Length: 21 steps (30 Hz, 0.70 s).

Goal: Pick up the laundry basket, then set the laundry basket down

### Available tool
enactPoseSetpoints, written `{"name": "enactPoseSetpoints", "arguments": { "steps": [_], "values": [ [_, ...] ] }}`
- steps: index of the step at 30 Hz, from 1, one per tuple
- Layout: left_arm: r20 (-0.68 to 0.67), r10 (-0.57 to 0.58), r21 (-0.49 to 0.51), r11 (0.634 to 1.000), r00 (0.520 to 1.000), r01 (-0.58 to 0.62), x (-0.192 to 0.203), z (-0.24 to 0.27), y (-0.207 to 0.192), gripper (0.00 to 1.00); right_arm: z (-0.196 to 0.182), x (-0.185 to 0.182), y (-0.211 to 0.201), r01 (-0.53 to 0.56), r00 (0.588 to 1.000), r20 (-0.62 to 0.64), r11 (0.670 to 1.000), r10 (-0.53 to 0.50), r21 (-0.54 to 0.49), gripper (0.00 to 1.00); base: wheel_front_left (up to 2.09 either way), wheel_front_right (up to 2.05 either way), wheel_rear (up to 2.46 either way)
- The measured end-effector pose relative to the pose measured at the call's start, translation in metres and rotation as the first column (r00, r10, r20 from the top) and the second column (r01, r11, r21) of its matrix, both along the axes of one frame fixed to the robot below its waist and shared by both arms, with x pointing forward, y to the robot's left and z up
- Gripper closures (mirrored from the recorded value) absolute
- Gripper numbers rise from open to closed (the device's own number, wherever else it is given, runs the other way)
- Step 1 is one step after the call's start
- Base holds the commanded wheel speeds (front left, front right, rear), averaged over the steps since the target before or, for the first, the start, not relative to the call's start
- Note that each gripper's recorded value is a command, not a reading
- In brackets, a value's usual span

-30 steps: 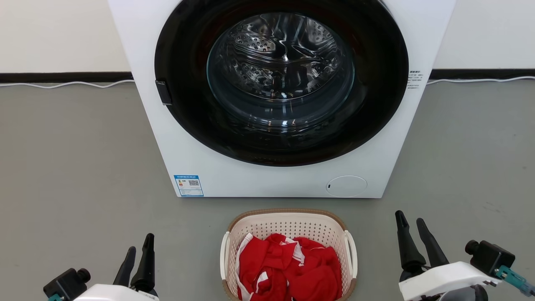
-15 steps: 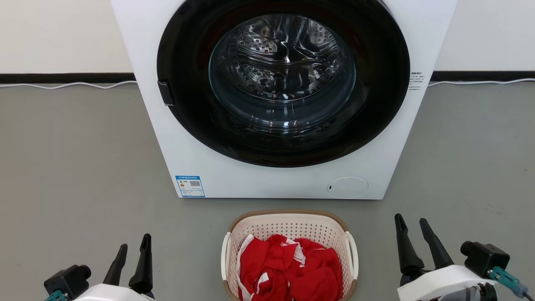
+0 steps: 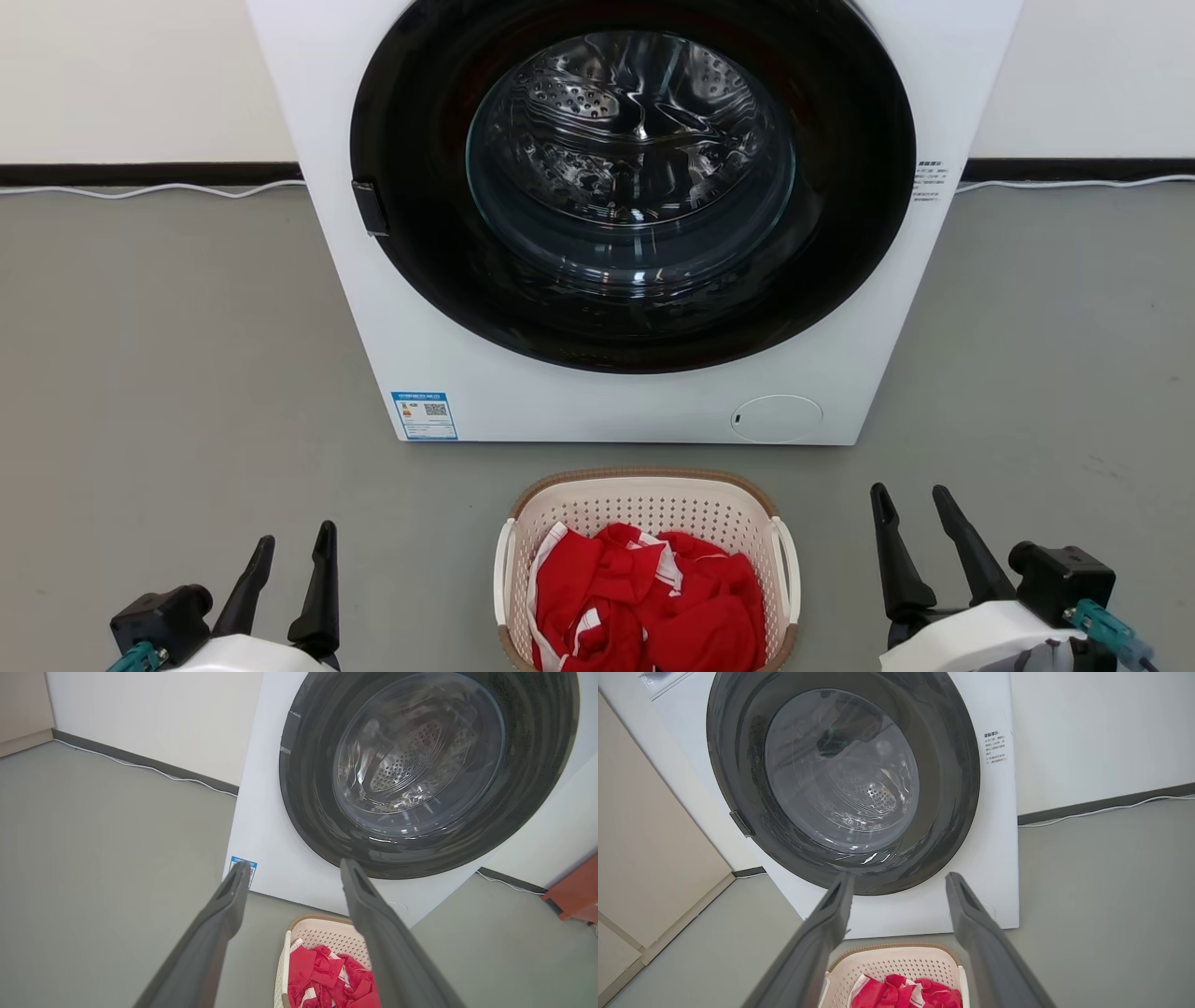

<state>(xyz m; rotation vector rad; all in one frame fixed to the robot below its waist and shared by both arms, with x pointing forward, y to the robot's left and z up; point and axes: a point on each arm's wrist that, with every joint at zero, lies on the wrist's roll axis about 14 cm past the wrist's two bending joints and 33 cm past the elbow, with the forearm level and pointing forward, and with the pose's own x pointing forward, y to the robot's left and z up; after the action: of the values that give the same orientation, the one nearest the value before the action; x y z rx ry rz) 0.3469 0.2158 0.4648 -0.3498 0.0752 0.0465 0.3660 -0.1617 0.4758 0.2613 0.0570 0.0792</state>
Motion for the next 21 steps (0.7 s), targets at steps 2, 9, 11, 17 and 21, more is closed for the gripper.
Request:
{"name": "enactPoseSetpoints", "arguments": {
  "steps": [2,9,11,17,21],
  "values": [
    [0.006,-0.004,0.027,1.0,1.0,0.004,-0.0001,0.0011,0.0004,0.0,0.0,0.0,0.0003,-0.004,1.0,0.003,1.0,0.004,-0.021,0.0,0.0,0.0,0.0],
    [0.012,-0.021,0.097,0.995,1.0,0.02,0.0001,0.0025,0.0008,0.0,-0.0013,-0.0012,0.0003,-0.014,1.0,0.009,0.997,0.014,-0.081,0.0,0.0,0.0,0.0],
    [0.016,-0.025,0.119,0.993,1.0,0.023,0.0,0.003,0.0013,0.0,-0.0006,-0.0014,0.0004,-0.016,1.0,0.015,0.995,0.018,-0.098,0.0,0.0,0.0,0.0],
    [0.024,-0.041,0.188,0.981,0.999,0.035,-0.0004,0.0043,0.0031,0.0,0.0001,-0.0021,0.002,-0.029,0.999,0.028,0.987,0.034,-0.158,0.0,0.0,0.0,0.0],
    [0.025,-0.052,0.228,0.973,0.998,0.045,-0.0012,0.0044,0.0026,0.0,0.0011,-0.0028,0.0036,-0.039,0.998,0.039,0.979,0.048,-0.2,0.0,0.0,0.0,0.0]
  ]
}}
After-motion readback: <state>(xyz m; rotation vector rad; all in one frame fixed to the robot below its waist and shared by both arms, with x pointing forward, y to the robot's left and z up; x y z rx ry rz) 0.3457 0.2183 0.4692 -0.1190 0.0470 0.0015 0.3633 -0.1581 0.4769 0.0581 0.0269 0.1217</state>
